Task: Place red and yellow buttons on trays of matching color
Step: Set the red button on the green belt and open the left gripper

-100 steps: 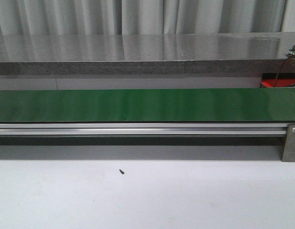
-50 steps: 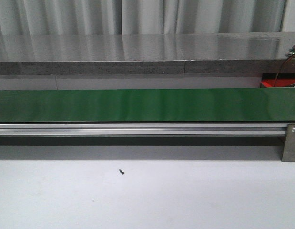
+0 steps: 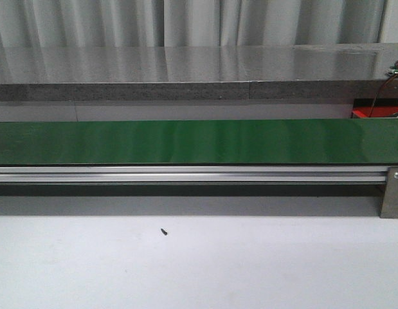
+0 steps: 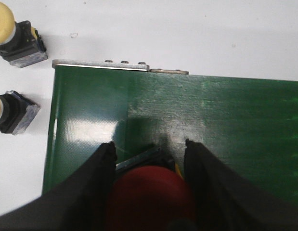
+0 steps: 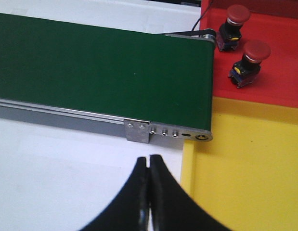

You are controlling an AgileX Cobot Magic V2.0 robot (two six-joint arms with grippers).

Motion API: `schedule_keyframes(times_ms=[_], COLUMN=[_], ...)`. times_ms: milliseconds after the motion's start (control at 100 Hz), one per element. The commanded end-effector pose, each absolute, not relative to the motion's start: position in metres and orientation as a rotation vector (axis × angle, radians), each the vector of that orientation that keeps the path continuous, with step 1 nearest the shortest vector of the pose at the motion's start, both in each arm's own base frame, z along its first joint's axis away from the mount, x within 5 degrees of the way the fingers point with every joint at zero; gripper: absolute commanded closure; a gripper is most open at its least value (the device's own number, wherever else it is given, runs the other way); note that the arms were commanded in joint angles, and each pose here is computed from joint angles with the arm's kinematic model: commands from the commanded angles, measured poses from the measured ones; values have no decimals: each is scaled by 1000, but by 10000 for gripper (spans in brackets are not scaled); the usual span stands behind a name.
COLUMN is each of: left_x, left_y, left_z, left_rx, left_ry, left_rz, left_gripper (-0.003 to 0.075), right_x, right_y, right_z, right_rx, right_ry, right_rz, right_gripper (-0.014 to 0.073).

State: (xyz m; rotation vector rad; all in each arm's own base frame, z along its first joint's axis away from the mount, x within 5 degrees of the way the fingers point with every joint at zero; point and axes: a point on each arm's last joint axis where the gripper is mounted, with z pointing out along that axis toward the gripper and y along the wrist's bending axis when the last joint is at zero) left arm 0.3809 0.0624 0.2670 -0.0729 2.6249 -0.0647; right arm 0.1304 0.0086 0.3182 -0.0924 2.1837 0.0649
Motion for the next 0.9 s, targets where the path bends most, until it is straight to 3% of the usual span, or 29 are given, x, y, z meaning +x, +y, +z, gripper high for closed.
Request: schedule_keyframes(times_ms=[0, 380, 450, 600, 670, 890], left_x=[383, 389, 389, 388, 388, 384], left_y=[60, 61, 61, 58, 54, 40], left_z=[293, 274, 275, 279, 283, 305], left_rx=[-67, -72, -72, -62, -43, -5], left_ry=[2509, 2567, 2565, 2548, 2531, 2443], left_rz=[-48, -65, -66, -100, -113, -115], left_gripper=[551, 531, 465, 209, 135, 112], right_x=[133, 133, 133, 133, 133, 133], right_y=[8, 8, 8, 8, 8, 8], right_z=[332, 332, 332, 332, 332, 332], right_rx=[-87, -87, -87, -87, -87, -87], right_ry=[2092, 2092, 2092, 2092, 2092, 2092], right_rz=[56, 56, 56, 56, 56, 56], right_gripper=[664, 664, 664, 664, 664, 664])
